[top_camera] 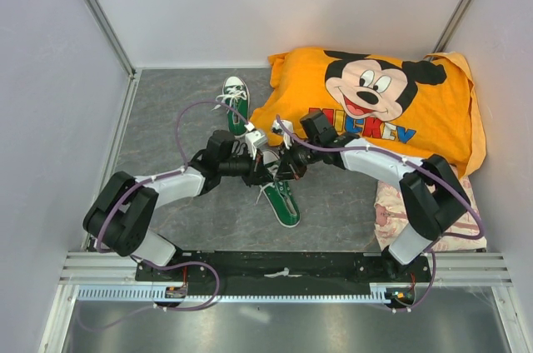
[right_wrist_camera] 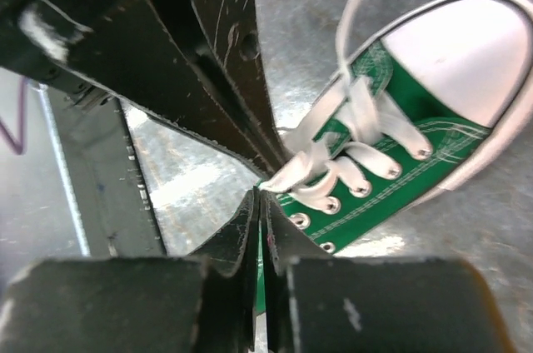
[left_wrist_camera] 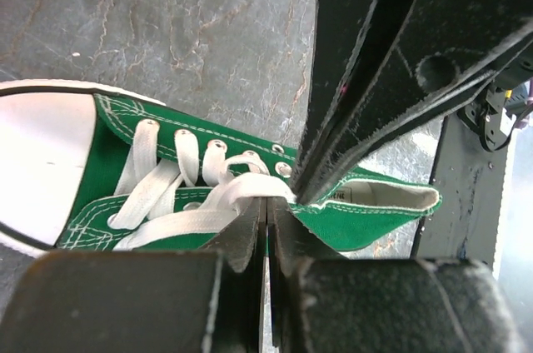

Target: Tie the shoes

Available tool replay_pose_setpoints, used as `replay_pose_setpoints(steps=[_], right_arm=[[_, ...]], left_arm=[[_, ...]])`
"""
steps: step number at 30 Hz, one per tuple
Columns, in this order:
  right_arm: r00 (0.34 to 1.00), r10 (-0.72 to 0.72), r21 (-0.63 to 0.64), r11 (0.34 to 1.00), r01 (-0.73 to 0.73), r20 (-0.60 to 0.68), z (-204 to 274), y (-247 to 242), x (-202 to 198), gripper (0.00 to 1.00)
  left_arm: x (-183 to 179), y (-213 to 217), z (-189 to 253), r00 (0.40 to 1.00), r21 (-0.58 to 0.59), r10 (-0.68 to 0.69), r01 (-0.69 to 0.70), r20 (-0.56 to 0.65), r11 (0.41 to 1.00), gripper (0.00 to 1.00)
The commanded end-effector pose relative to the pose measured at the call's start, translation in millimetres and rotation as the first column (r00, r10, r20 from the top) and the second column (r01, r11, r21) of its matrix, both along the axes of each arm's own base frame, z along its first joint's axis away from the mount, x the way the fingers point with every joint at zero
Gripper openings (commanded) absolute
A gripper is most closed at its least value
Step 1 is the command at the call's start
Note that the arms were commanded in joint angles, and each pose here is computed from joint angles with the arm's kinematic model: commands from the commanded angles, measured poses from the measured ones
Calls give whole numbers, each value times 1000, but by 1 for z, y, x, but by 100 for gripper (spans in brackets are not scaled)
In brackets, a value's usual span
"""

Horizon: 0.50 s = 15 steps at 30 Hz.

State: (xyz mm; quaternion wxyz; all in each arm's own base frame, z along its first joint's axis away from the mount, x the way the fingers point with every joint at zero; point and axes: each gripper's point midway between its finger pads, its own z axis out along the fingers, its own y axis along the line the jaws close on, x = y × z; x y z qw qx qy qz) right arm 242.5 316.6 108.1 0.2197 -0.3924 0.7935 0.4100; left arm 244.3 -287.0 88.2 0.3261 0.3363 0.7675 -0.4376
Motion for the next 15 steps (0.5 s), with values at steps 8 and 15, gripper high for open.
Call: replay_pose_setpoints(steps=[8,15], right_arm=[[980,44,181,983,-8,-196,25,1,4,40],[971,-47,177,980,90,-233,20,-11,36,37]], left_arm=[[10,0,13,969,-24,-52,60,240,998,9],[8,-2,10,960,-21,-92,101,264,995,7]])
